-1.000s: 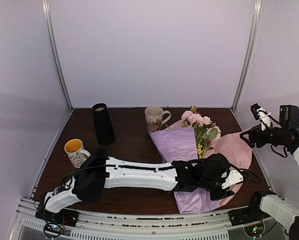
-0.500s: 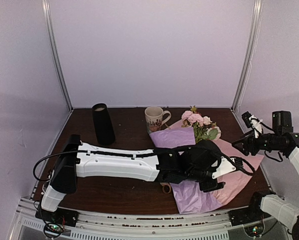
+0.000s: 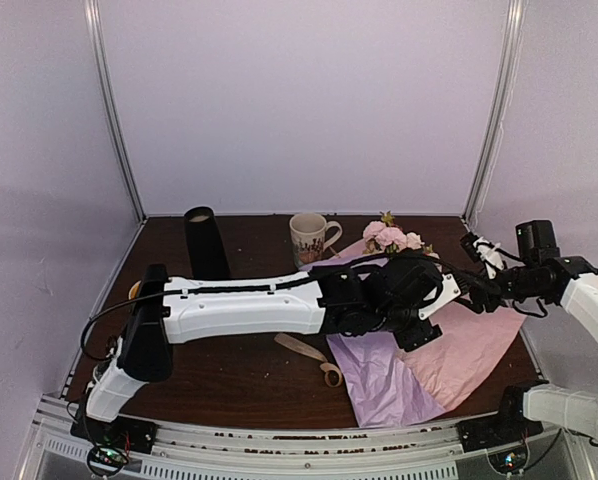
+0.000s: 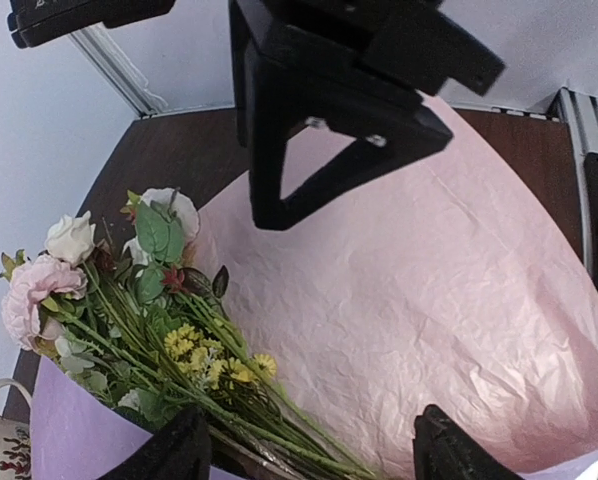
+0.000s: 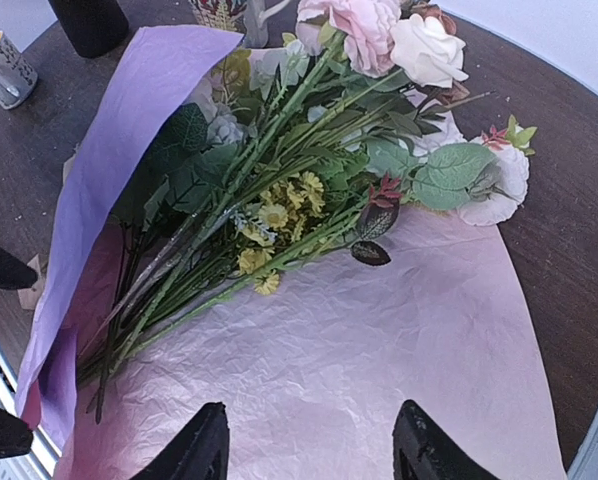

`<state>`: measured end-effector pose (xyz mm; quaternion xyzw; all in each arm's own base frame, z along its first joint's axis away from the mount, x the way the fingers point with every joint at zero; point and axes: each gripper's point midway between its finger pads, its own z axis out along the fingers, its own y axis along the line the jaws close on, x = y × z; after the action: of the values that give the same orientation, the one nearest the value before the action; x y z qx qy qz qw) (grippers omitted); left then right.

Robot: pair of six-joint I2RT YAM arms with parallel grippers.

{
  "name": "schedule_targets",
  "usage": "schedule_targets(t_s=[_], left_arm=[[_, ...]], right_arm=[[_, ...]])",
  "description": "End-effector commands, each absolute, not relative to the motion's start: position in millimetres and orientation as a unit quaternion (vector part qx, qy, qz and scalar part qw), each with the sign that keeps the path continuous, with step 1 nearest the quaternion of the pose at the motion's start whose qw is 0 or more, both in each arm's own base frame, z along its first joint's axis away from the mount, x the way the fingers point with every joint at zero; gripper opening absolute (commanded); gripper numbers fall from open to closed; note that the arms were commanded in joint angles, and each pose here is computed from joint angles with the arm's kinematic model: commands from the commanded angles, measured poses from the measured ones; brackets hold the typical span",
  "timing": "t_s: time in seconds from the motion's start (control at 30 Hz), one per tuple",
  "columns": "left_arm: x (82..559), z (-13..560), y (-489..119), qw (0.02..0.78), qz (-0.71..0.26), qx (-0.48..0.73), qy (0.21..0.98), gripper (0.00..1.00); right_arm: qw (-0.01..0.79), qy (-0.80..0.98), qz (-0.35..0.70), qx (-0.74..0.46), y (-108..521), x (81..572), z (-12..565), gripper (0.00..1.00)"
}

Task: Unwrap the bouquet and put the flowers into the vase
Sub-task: Unfold the folded wrapping paper from the folded wrapping paper, then unfold the 2/3-folded wrapping paper from the folded wrapping paper.

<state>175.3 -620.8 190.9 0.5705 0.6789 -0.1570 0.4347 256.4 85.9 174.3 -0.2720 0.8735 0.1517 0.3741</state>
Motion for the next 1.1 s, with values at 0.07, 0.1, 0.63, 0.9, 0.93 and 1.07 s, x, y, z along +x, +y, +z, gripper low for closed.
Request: schedule_targets(t_s=[0.07, 0.1, 0.63, 0.9, 0.93, 1.07], left_arm=[[208.7, 199.4, -623.5, 0.484, -0.116, 0.523, 0.692, 0.71], [208.5, 207.7, -619.8, 0.495, -0.123, 0.515, 0.689, 0.71], [175.7, 257.8, -436.8, 0.531, -0.101, 0.4, 0.74, 0.68], [183.8, 287.1, -348.5, 0.579, -0.088, 0.293, 0.756, 0.68], [183.9, 291.6, -342.2, 0.587, -0.091, 0.281, 0.754, 0.68], [185.4, 299.5, -322.9, 0.606, -0.095, 0.249, 0.75, 0.68]], right_arm=[[0.359, 0.865, 0.182, -0.3, 104.6, 252.7, 167.5, 0.51], [0.354, 0.864, 0.176, -0.312, 109.5, 253.1, 165.3, 0.49], [0.218, 0.833, 0.171, -0.479, 216.7, 261.5, 116.9, 0.22], [0.193, 0.777, 0.199, -0.565, 293.7, 243.1, 127.8, 0.22], [0.197, 0.766, 0.204, -0.577, 303.9, 238.8, 133.7, 0.22], [0.212, 0.719, 0.214, -0.626, 352.0, 224.1, 148.8, 0.22]])
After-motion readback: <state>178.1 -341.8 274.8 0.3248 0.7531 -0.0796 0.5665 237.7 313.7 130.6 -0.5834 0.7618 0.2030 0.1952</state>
